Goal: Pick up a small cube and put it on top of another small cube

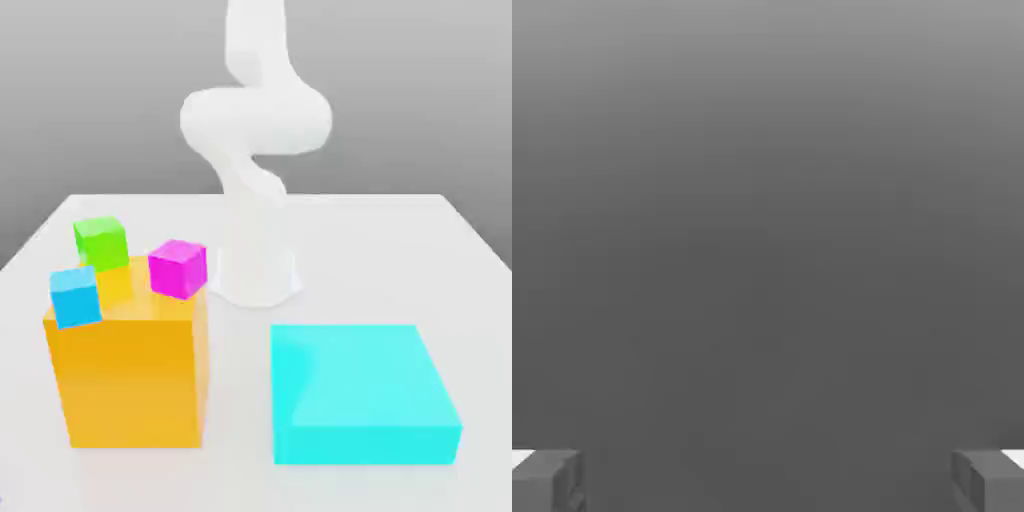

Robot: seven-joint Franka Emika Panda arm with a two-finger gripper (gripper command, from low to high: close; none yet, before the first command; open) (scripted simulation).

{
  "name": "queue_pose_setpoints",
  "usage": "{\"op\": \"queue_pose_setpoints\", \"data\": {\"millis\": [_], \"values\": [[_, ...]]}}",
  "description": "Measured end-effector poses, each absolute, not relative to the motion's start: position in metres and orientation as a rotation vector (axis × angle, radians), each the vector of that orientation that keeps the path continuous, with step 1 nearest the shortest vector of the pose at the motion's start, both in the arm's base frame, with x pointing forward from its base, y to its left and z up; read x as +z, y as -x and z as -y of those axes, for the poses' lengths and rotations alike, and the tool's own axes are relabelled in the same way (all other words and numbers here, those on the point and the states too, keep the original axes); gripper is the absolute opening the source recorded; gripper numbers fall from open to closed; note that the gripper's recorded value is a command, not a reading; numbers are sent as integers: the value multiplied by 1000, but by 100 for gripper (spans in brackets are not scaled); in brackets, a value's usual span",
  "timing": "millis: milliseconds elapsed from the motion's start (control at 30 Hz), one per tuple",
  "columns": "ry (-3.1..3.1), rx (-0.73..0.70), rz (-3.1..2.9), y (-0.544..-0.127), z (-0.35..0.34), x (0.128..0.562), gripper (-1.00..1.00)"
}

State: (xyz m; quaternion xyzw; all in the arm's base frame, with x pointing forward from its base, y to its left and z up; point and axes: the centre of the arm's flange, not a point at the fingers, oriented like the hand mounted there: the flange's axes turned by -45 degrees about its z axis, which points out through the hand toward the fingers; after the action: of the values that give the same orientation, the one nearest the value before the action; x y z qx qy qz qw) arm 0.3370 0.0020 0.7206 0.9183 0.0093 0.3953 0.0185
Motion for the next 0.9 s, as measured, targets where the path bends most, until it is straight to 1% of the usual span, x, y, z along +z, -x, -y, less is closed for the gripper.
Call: {"op": "queue_pose_setpoints", "data": {"millis": [233, 467, 667, 900], "values": [[-2717, 1190, -177, -320, -17, 740, 0], [-2596, 1090, -327, -324, -39, 743, 0], [-2509, 960, -457, -344, -57, 731, 0], [-2436, 769, -607, -386, -64, 699, 0]]}}
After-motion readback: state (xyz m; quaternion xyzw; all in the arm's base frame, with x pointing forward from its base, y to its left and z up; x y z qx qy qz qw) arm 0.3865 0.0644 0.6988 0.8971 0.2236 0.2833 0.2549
